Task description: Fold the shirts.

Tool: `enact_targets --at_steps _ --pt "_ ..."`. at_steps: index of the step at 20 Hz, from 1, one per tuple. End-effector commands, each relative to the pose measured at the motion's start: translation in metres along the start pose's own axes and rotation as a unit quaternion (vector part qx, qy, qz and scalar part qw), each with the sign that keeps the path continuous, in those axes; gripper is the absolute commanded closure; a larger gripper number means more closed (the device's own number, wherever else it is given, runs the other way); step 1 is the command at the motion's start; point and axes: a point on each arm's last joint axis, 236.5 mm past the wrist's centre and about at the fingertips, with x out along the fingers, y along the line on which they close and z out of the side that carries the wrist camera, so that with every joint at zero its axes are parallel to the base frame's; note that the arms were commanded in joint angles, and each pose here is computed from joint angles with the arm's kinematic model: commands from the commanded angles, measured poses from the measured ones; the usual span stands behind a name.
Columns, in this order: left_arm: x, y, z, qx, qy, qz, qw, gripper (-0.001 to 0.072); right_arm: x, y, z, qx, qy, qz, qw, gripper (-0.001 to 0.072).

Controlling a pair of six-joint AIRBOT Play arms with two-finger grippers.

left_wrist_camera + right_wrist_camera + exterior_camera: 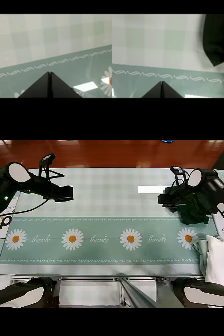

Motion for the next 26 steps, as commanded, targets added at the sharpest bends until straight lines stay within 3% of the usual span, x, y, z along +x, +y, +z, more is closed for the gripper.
enact_targets --at_steps 1,13,17,20,21,22,23,24,26 --pt "0.0 0.0 0.0 0.0 -0.001 0.0 1.0 0.0685 0.0 0.0 0.0 0.0 0.0 0.0 1.0 0.0686" --pt "0.0 0.0 0.001 0.0 -0.001 0.0 1.0 0.0685 0.0 0.0 0.0 0.0 0.0 0.0 1.0 0.0686" --pt "-0.002 0.002 0.027 0.0 -0.057 0.004 0.998 0.0685 0.0 0.001 0.003 0.003 -0.007 0.002 1.0 0.0686" --pt "-0.004 0.004 0.052 -0.001 -0.109 0.007 0.994 0.0685 -0.004 0.005 0.043 0.008 -0.091 0.011 0.996 0.0684" --pt "-0.005 0.005 0.061 -0.001 -0.127 0.009 0.992 0.0682 -0.008 0.006 0.06 0.008 -0.127 0.013 0.992 0.0653" --pt "-0.01 0.01 0.073 0.001 -0.154 0.016 0.988 0.061 -0.015 0.003 0.075 0.01 -0.158 0.012 0.987 0.0491" --pt "-0.016 0.017 0.082 0.002 -0.171 0.026 0.985 0.0404 -0.027 -0.004 0.092 0.008 -0.19 0.004 0.982 0.0297" --pt "-0.025 0.03 0.09 0.007 -0.182 0.047 0.982 0.0202 -0.043 -0.015 0.108 0.007 -0.217 -0.012 0.976 0.0297" --pt "-0.049 0.07 0.09 0.01 -0.17 0.102 0.98 0.0201 -0.084 -0.052 0.133 0.007 -0.256 -0.059 0.965 0.0297"
